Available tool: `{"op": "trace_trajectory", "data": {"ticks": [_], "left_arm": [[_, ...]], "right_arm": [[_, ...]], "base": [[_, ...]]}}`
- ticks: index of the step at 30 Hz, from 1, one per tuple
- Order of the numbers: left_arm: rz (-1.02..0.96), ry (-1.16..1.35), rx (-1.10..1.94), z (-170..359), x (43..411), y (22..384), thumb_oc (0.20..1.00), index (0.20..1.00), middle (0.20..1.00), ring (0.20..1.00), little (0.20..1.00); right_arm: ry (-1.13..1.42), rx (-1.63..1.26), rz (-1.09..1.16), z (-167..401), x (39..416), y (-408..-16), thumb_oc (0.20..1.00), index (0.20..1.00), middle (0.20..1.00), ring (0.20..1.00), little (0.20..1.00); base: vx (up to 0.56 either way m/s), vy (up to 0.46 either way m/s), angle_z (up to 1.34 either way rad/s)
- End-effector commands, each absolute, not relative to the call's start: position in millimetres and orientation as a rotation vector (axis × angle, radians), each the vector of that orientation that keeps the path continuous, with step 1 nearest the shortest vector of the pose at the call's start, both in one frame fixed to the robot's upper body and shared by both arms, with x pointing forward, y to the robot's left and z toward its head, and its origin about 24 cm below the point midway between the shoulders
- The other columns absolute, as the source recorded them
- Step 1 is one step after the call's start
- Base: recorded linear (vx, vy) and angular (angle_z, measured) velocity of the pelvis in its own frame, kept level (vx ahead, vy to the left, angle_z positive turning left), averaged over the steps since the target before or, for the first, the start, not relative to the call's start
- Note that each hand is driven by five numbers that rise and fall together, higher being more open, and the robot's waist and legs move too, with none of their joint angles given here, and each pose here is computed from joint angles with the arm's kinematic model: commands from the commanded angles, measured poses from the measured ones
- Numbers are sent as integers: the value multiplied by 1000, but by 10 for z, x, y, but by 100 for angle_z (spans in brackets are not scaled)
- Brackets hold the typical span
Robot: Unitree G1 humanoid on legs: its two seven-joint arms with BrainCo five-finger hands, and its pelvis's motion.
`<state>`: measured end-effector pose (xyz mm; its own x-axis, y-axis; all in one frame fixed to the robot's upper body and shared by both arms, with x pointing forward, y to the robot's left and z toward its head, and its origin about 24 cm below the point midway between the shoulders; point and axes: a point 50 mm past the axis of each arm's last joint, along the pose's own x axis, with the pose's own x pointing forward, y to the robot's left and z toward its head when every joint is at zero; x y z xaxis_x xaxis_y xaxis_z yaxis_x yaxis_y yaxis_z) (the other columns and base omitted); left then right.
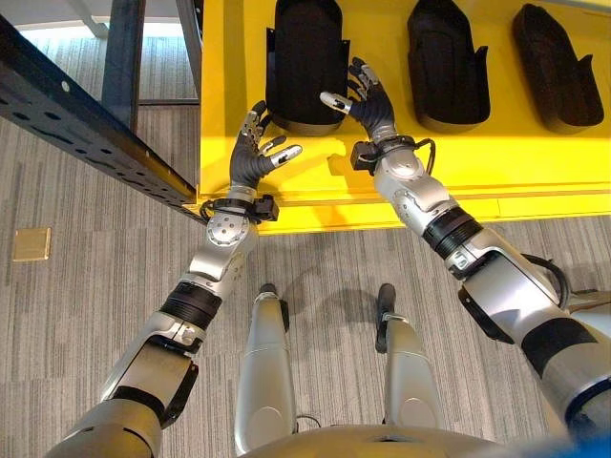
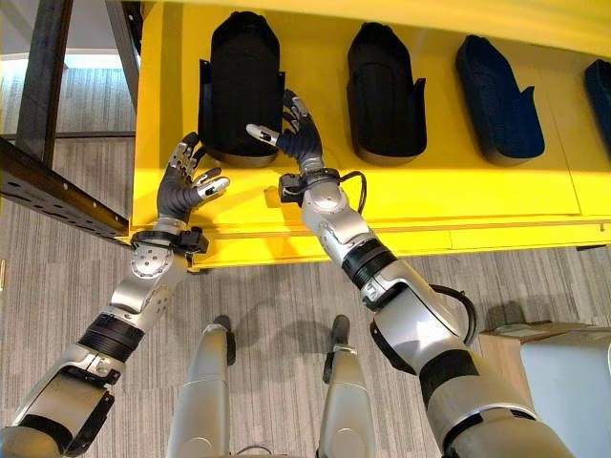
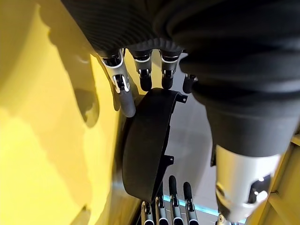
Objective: Move parts from the plastic box to the shelf.
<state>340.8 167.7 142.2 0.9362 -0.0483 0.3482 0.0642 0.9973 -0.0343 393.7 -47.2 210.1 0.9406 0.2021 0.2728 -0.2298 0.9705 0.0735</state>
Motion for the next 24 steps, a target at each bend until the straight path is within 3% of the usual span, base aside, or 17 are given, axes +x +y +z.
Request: {"op": "trace_trajectory", "data": {"ticks": [1, 4, 10, 17, 24], "left_arm": [[-38, -226, -19, 1089, 3254, 1802, 1000, 1000, 1000, 1000, 1000], [130, -406, 30, 1461, 3172, 2201, 1000, 1000, 1000, 1000, 1000], [325, -736, 101, 2079, 2756, 2666, 1000, 1000, 1000, 1000, 1000], [410, -926, 115, 2341, 2347, 2838, 1000, 1000, 1000, 1000, 1000], [291, -957, 256, 2401, 2158, 2674, 1000, 1000, 1000, 1000, 1000]], "right_arm": [[-616, 31, 173, 3036, 3830, -607, 1000, 1000, 1000, 1000, 1000], [-827, -109, 9, 3269, 3638, -1004, 1000, 1000, 1000, 1000, 1000], [-1069, -70, -48, 3474, 3213, -1316, 1000, 1000, 1000, 1000, 1000], [-1246, 7, -7, 3486, 2792, -1470, 1000, 1000, 1000, 1000, 1000], [-1200, 136, 113, 3110, 2571, -1619, 1000, 1000, 1000, 1000, 1000]], "base": [[0, 0, 0], [-84, 2, 0], [0, -5, -1], [-1, -10, -3], [-7, -7, -1]]}}
